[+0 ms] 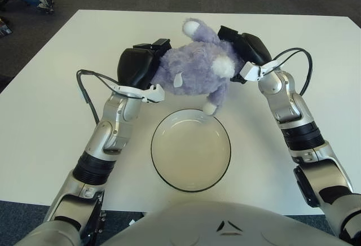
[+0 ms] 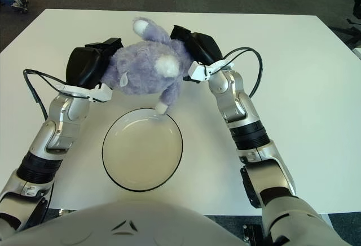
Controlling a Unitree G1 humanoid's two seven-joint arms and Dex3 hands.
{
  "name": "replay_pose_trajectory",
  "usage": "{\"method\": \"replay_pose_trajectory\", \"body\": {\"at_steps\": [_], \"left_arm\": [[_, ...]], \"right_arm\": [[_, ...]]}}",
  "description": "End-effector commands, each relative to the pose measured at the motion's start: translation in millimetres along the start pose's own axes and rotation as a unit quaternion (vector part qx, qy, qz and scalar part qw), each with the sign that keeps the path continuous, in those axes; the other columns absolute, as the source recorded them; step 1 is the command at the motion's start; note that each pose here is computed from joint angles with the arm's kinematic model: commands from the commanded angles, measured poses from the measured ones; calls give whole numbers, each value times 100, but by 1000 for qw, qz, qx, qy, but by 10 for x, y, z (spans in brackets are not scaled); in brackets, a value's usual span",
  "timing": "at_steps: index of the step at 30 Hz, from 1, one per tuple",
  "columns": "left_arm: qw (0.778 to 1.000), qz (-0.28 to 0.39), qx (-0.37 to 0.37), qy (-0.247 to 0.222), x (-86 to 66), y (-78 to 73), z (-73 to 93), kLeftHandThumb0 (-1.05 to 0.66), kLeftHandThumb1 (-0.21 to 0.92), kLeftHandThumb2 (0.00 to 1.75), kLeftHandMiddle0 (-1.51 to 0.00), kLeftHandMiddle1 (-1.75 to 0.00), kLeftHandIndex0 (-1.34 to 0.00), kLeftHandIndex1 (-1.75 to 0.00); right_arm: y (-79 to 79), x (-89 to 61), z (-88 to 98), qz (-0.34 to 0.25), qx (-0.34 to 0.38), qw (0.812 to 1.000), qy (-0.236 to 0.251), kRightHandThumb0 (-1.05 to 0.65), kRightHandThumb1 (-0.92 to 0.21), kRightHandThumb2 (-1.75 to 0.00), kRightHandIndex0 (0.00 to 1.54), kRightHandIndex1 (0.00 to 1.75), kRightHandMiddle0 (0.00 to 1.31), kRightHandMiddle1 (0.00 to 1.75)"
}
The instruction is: Put the doll into the plate.
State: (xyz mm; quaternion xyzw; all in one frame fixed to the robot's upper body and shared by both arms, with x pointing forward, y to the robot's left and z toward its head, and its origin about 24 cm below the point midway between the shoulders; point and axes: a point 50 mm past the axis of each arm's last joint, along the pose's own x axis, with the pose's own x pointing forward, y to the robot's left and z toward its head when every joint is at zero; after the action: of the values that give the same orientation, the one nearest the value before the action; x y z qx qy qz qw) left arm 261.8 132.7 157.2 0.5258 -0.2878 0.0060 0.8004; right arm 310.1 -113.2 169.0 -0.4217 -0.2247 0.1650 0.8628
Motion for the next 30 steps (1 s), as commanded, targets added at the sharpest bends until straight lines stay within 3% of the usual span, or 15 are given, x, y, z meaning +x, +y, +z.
{"method": "replay_pose_trajectory", "body": {"at_steps": [1, 17, 30], "left_arm": [[1000, -6, -2, -5, -67, 21, -11, -2, -4, 158, -85, -175, -90, -131], [999, -13, -27, -26, -199, -24, -36, -1, -3, 165, -87, -175, -72, -158], [998, -6, -34, -49, -232, -18, -75, -1, -4, 170, -88, -175, -69, -165]], "right_arm": [[-34, -54, 13, -2, 17, 1000, -1, 0, 8, -174, 94, 166, 68, 175], [10, -135, -9, 0, 26, 1000, -7, 0, 8, -173, 93, 166, 68, 175], [-2, -157, -19, 2, 25, 1000, -10, 0, 8, -174, 93, 168, 68, 175]]}}
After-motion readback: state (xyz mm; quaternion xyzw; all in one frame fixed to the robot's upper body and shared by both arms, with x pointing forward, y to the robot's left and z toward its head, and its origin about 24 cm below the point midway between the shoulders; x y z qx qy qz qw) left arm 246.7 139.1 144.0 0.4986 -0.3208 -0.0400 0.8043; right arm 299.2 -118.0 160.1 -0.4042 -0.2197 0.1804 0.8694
